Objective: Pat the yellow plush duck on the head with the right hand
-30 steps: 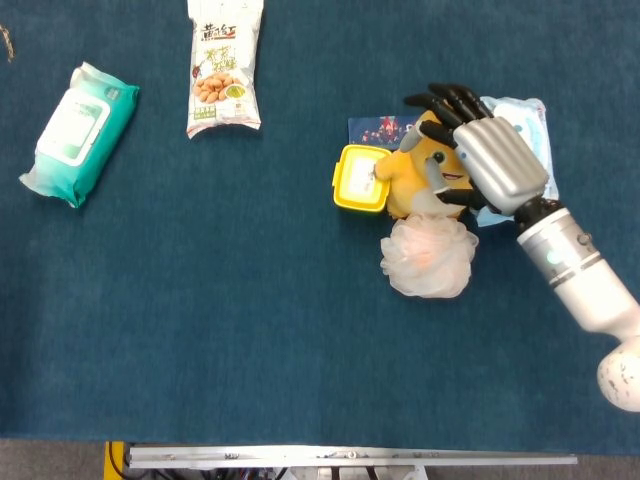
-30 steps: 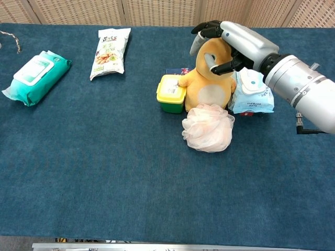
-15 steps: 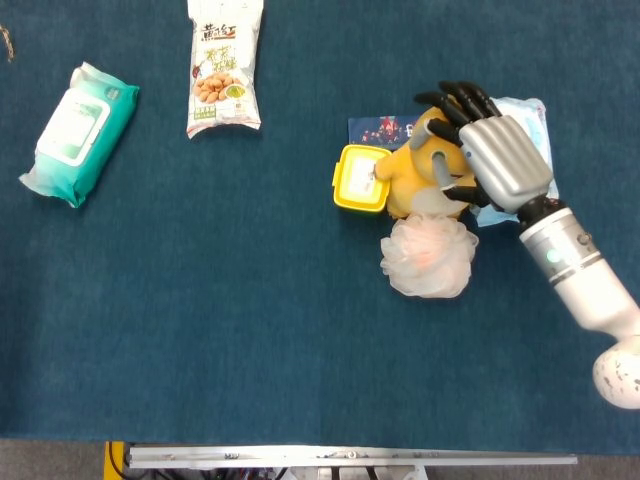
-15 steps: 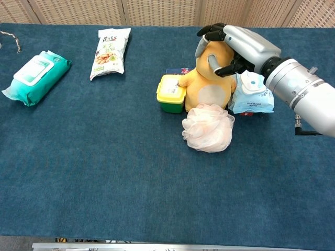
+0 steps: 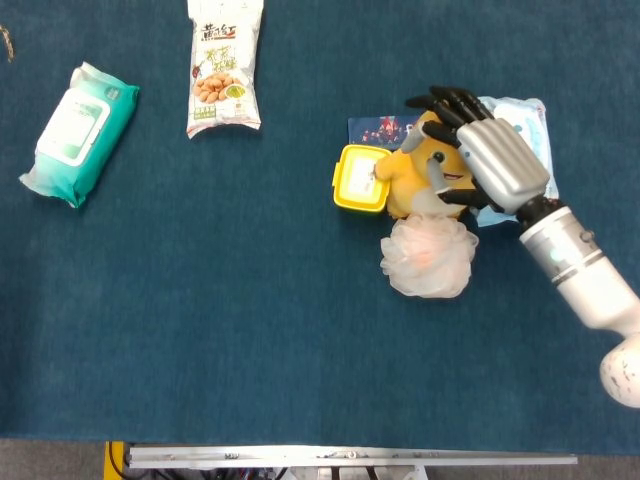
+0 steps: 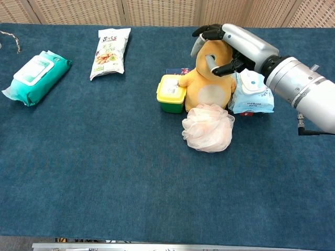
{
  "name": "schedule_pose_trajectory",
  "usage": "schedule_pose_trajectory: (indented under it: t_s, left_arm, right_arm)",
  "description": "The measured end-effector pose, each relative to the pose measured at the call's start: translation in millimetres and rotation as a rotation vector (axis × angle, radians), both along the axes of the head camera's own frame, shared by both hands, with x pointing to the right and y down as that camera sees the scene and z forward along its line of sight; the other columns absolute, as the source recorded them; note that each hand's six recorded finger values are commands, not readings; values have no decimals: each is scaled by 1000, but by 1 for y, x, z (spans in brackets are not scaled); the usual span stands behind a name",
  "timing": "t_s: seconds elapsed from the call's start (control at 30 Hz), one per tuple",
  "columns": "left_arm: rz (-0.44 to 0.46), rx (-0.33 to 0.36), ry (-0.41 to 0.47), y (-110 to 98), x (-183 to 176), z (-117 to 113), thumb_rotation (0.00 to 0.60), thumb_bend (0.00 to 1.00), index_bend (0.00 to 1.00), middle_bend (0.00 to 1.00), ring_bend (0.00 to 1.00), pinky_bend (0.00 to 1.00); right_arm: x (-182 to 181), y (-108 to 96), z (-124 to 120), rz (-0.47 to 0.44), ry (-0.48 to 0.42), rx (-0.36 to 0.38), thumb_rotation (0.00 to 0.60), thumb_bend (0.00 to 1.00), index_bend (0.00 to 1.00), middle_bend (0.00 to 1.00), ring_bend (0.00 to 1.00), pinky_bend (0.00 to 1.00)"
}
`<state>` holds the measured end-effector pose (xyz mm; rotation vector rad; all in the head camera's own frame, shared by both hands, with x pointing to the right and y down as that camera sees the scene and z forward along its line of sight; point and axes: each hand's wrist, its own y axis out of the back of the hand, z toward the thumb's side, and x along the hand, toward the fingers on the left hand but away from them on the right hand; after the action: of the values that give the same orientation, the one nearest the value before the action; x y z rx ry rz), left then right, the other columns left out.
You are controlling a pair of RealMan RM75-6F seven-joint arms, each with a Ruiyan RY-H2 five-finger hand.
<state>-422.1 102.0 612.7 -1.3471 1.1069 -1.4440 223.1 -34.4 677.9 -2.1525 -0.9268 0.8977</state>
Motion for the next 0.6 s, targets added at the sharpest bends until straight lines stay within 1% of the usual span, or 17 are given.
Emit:
schedule_pose_trajectory:
  t_s: [0.1,0.23,0.33,0.43,0.53,0.6]
  left_arm:
    - [0,-1,0,0,0,0,600,79,348,259,143,291]
    - [0,0,0,0,0,0,600,80,348,260,143,291]
    - [-3,2,2,0,0,-1,600,79,348,260,143,291]
    - [-6,7,3,0,-1,-2,600,79,348,260,143,291]
    - [-11,7,4,0,-2,-2,600,80,348,260,144,291]
    - [-12,6,4,0,-2,-3,600,80,348,260,144,291]
  right_arm:
    - [-2,2,-6,-24,-18,32,600,512,406,153,40,0]
    - [-2,7,-14,-54,-36,67,600,326,406,153,40,0]
    - [0,10,-20,-69,-36,107,600,252,406,163,41,0]
    - [3,12,-27,-82,-21,162,600,217,406,176,41,0]
    - [9,15,-36,-85,-4,211,600,210,406,186,41,0]
    - [13,17,-42,-84,3,230,600,209,406,189,41,0]
